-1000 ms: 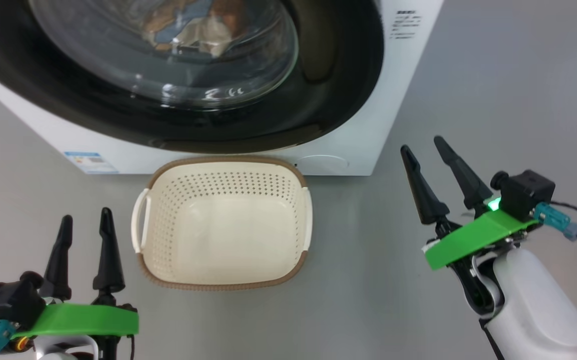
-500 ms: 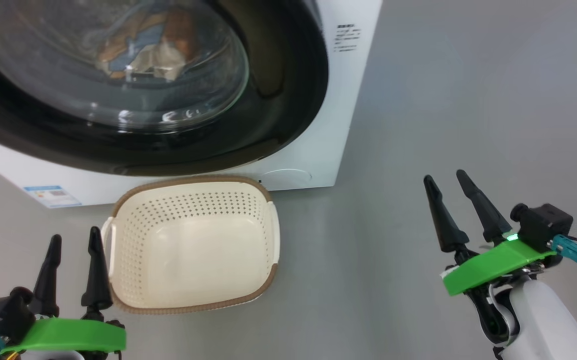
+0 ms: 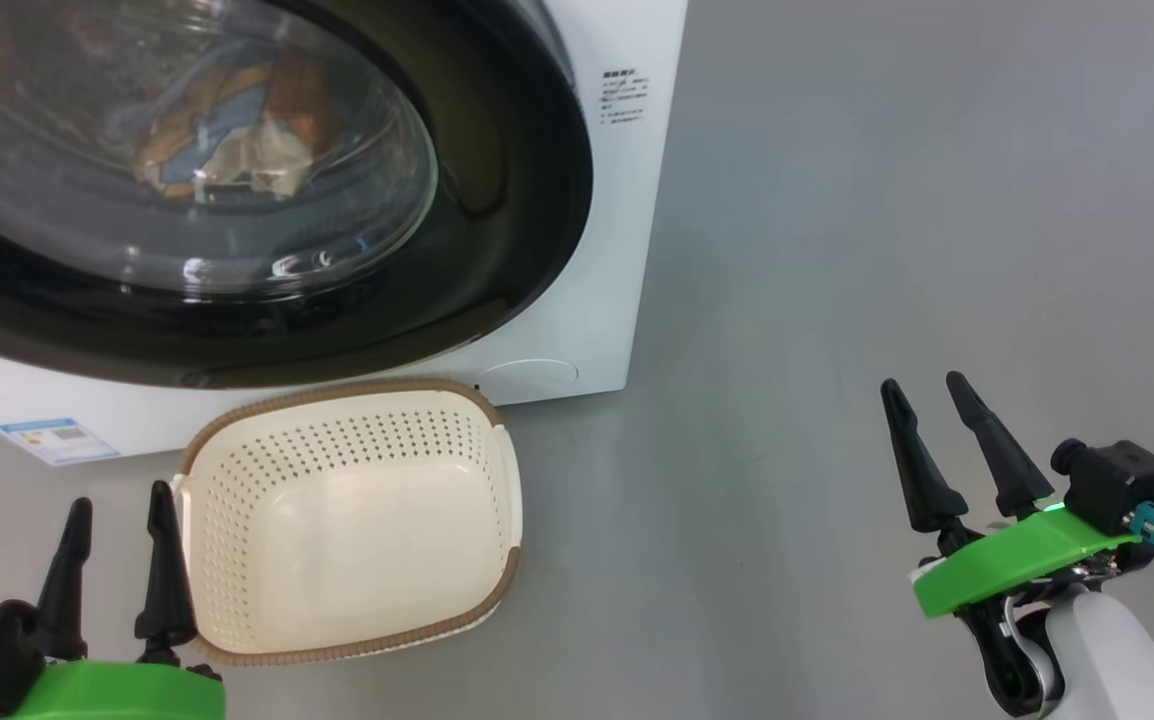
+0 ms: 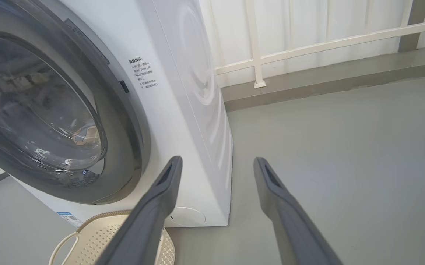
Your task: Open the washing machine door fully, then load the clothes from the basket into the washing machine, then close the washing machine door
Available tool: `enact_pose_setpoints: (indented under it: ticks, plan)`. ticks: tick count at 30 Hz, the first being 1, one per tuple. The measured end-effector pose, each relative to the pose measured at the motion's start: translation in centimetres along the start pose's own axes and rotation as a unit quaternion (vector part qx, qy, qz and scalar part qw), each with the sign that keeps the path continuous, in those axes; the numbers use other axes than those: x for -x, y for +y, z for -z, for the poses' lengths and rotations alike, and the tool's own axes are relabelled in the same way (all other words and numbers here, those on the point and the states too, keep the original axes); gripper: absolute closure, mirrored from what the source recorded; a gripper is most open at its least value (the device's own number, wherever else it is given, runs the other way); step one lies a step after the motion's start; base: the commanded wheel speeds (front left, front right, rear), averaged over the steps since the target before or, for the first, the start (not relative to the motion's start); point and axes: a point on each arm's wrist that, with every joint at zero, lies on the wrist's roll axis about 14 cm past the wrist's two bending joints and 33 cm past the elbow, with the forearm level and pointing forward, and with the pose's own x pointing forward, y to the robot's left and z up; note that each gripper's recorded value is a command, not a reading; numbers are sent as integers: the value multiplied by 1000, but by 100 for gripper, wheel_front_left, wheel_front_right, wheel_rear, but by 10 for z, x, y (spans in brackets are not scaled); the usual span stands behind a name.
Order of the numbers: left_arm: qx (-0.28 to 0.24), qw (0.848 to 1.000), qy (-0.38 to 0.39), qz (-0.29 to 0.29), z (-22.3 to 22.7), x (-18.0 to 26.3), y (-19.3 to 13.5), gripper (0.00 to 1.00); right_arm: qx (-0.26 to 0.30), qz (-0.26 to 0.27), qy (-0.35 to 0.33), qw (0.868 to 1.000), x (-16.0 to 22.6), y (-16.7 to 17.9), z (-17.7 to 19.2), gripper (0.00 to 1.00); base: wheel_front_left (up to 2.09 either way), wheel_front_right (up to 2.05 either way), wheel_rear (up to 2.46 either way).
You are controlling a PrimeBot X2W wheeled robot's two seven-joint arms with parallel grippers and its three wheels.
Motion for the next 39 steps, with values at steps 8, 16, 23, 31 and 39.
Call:
enact_pose_setpoints:
  ticks: [8, 16, 23, 31, 39]
  plan:
    - [-16, 1000, 6, 5, 2, 4, -2, 0, 2, 20, 1, 1000, 16, -13, -1, 0, 0, 0, 0]
    - [-16, 1000, 4, 7, 1, 4, -3, 0, 3, 25, 1, 1000, 20, -17, -1, 0, 0, 0, 0]
    - [-17, 1000, 4, 7, 0, 4, -2, 0, 3, 23, 0, 1000, 19, -16, -2, 0, 0, 0, 0]
    - [-17, 1000, 3, 6, -1, 5, -2, 0, 4, 22, -2, 1000, 20, -15, -3, 0, 0, 0, 0]
    - [-17, 1000, 8, 4, 2, 10, -1, 0, 7, 19, -4, 1000, 20, -14, -6, 0, 0, 0, 0]
